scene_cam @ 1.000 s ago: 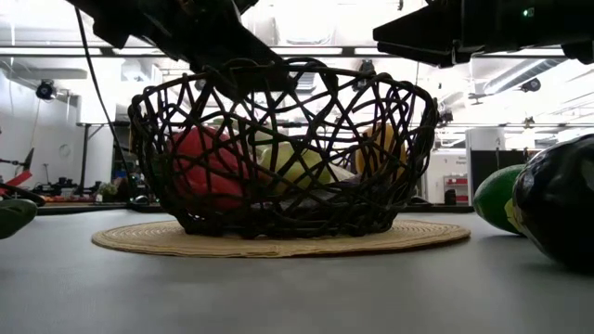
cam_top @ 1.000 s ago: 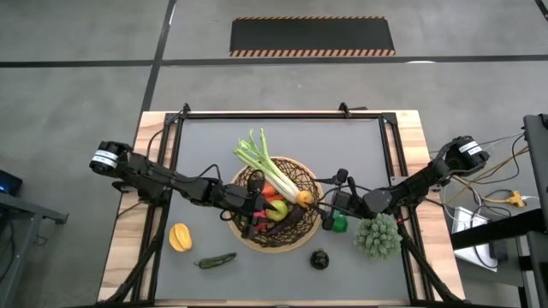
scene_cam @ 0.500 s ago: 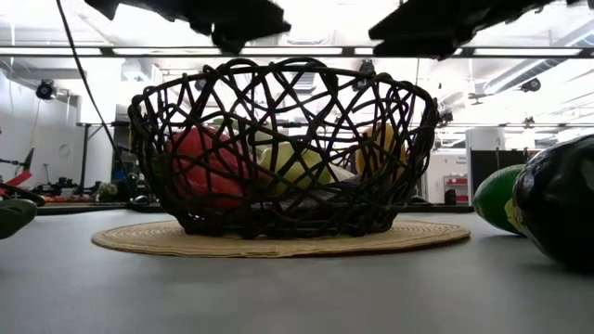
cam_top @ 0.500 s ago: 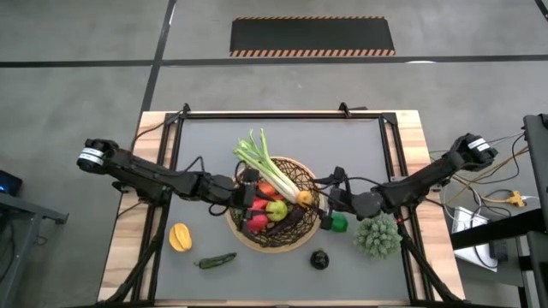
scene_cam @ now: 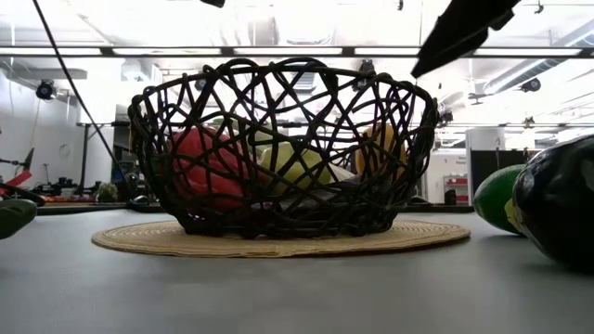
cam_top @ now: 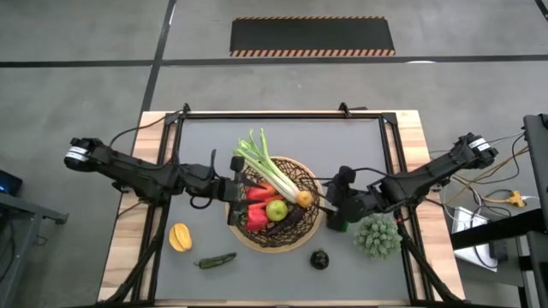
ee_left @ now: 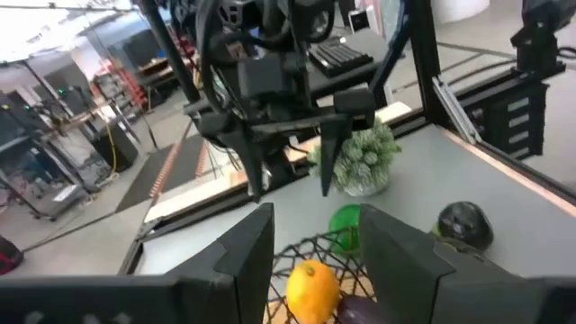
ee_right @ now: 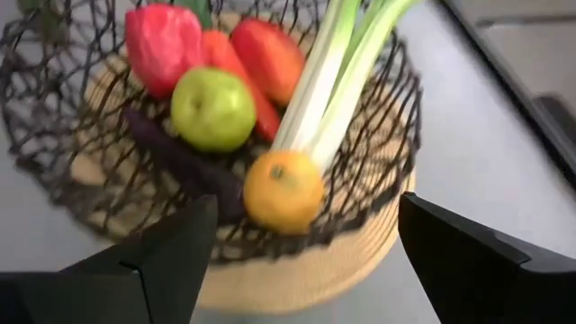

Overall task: Build produce basket
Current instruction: Put the lime into the wire basket

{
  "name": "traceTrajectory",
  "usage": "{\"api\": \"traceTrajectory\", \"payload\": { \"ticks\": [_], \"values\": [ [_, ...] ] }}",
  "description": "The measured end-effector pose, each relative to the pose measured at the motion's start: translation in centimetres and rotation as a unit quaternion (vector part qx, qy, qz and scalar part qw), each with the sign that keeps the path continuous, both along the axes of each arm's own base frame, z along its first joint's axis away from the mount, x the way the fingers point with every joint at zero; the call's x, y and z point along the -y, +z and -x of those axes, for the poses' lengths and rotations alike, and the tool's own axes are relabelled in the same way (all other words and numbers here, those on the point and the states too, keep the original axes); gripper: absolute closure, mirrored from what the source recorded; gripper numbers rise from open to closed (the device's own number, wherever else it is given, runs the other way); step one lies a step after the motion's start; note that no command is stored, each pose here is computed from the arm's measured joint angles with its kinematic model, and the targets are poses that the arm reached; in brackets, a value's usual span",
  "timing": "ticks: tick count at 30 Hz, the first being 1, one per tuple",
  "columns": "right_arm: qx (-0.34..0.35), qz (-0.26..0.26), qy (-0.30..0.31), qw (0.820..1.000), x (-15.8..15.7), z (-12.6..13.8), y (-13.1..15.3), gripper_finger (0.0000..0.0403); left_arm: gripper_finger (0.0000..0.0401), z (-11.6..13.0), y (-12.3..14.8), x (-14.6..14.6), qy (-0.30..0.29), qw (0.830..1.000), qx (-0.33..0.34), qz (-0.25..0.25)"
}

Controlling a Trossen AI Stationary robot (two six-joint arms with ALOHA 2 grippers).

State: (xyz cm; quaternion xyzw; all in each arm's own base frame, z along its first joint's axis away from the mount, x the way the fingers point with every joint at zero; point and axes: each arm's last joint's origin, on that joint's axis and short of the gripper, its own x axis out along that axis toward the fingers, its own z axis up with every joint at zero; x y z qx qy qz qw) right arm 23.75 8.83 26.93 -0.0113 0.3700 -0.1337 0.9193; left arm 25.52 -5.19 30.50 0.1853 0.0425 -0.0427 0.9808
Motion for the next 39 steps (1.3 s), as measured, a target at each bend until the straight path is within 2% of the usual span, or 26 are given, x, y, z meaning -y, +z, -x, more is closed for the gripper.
{"api": "traceTrajectory", "payload": {
  "ticks": [9, 18, 22, 28, 39],
  "values": [
    [-0.097, -0.085, 0.006, 0.992, -0.1, 1.2, -0.1, 0.0066, 0.0257, 0.6, 0.7, -0.3, 0.024, 1.0, 0.015, 0.0],
    [-0.18, -0.144, -0.069, 0.971, 0.1, 2.3, -1.7, 0.0056, 0.0257, 0.6, 0.6, -0.4, 0.035, 0.999, 0.015, -0.025],
    [-0.191, -0.17, -0.097, 0.962, -0.2, 2.4, -2.0, 0.0061, 0.0257, 0.6, 0.6, -0.4, 0.038, 0.999, 0.015, -0.027],
    [-0.2, -0.177, -0.109, 0.958, -1.1, 2.4, -2.7, 0.0063, 0.0257, 0.6, 0.6, -0.4, 0.047, 0.998, 0.014, -0.028],
    [-0.243, -0.149, -0.133, 0.949, -2.2, 1.1, -5.5, 0.0063, 0.0257, 0.6, 0.6, -0.4, 0.047, 0.998, 0.014, -0.028]
  ]
}}
